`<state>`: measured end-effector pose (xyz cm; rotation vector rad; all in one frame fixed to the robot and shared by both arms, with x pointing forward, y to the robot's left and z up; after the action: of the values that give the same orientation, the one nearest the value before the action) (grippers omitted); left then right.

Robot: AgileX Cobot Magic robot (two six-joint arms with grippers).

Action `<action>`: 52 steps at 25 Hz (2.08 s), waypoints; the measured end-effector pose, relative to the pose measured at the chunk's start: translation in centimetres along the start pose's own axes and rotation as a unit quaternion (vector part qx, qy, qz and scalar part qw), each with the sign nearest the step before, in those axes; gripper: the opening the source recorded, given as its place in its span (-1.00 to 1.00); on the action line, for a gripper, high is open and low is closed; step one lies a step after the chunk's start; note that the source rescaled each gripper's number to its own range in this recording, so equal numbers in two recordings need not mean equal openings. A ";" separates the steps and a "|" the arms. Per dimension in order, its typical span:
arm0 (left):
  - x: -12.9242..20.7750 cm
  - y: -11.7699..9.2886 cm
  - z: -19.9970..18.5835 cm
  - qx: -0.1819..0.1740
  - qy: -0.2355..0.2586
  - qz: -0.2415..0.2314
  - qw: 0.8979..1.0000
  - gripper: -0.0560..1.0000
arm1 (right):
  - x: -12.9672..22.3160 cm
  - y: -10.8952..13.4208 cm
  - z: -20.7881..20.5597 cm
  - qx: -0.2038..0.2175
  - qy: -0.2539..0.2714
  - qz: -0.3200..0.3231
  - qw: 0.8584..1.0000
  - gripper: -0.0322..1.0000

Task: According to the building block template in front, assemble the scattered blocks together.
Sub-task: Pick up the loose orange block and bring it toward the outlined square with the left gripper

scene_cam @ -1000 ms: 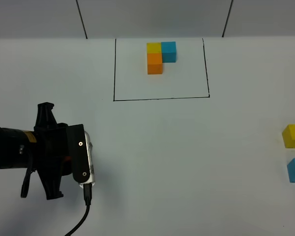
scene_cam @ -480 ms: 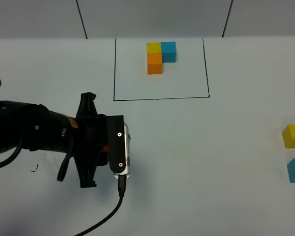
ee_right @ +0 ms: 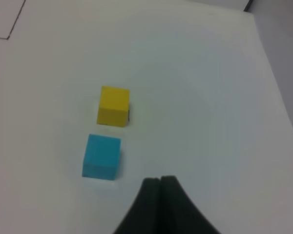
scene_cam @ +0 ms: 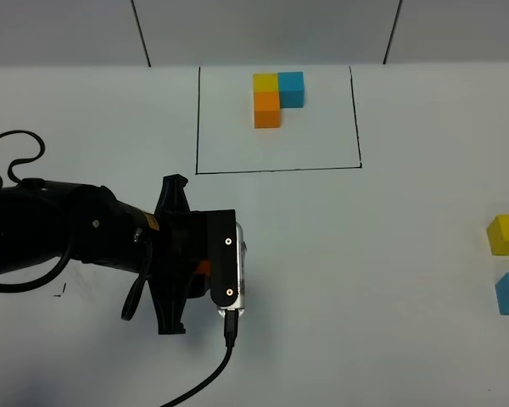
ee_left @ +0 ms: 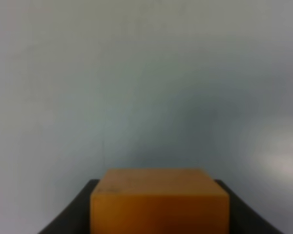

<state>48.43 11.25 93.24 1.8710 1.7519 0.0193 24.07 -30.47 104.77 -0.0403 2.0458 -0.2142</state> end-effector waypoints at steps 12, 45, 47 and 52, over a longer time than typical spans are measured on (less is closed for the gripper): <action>1.0 -1.1 3.2 0.038 0.022 -0.014 0.999 0.29 | 0.0 0.0 0.0 0.000 0.000 0.000 1.000 -0.94; 1.7 -1.3 5.3 0.024 0.030 -0.056 0.998 0.29 | 0.0 0.0 0.0 0.000 0.000 0.000 1.000 -0.94; 1.7 -1.3 5.3 0.025 0.030 -0.058 0.998 0.29 | 0.0 0.0 0.0 0.000 0.000 0.000 1.000 -0.94; 1.9 -1.6 5.7 0.032 0.035 -0.075 0.996 0.29 | 0.0 0.0 0.0 0.000 0.000 0.000 1.000 -0.94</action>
<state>49.44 10.70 87.10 1.7984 1.9578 -0.0288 24.07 -30.47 104.77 -0.0403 2.0458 -0.2142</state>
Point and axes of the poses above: a point on each arm's last joint axis where the gripper is mounted, z pointing out along that axis toward the gripper, y along the wrist's bending axis when the last joint is at zero, x = y × z, the point moved 1 cm from there along z, pointing out along that axis toward the gripper, and after that the axes turned 2 degrees about z, right-handed, at the moved point
